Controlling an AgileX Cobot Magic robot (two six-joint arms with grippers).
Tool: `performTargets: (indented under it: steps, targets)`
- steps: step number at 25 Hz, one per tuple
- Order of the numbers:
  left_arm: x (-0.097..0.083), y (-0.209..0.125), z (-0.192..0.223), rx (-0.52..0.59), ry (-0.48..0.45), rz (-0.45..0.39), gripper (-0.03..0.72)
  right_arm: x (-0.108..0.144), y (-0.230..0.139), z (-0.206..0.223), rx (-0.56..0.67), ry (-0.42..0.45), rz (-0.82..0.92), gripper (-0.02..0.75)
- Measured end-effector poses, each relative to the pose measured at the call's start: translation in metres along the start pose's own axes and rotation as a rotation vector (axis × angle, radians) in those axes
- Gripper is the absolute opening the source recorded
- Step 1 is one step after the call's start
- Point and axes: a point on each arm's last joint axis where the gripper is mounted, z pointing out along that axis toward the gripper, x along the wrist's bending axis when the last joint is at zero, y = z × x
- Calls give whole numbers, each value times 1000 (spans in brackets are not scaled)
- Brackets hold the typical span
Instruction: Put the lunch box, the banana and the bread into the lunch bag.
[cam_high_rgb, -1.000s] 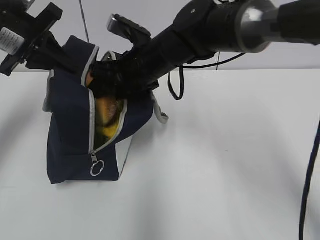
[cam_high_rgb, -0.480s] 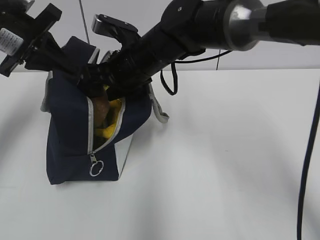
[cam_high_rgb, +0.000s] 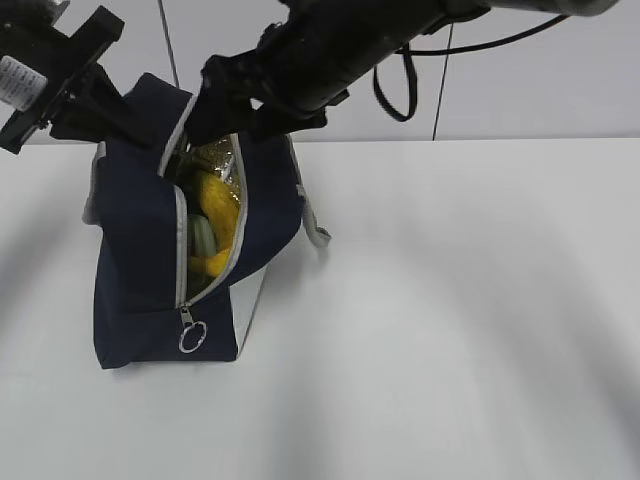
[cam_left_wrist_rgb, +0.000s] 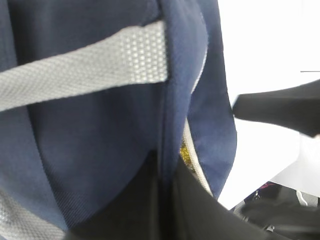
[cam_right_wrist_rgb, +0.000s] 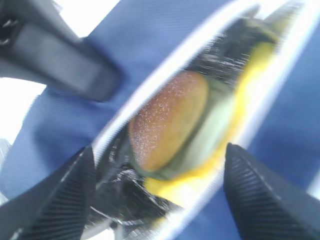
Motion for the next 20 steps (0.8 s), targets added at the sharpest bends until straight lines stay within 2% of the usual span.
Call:
performTargets:
  steps: [6, 9, 15, 20]
  targets:
    - [0, 0, 0, 1, -1, -1, -3, -44, -5, -32, 11, -54, 170, 547]
    - [0, 0, 0, 1, -1, -1, -3, -52, -8, -37, 24, -61, 189, 517]
    - [0, 0, 0, 2, -2, -1, -3, -66, -20, -13, 74, -49, 233, 465]
    - [0, 0, 0, 3, -2, -1, -3, -75, -29, 9, 90, 1, 306, 426]
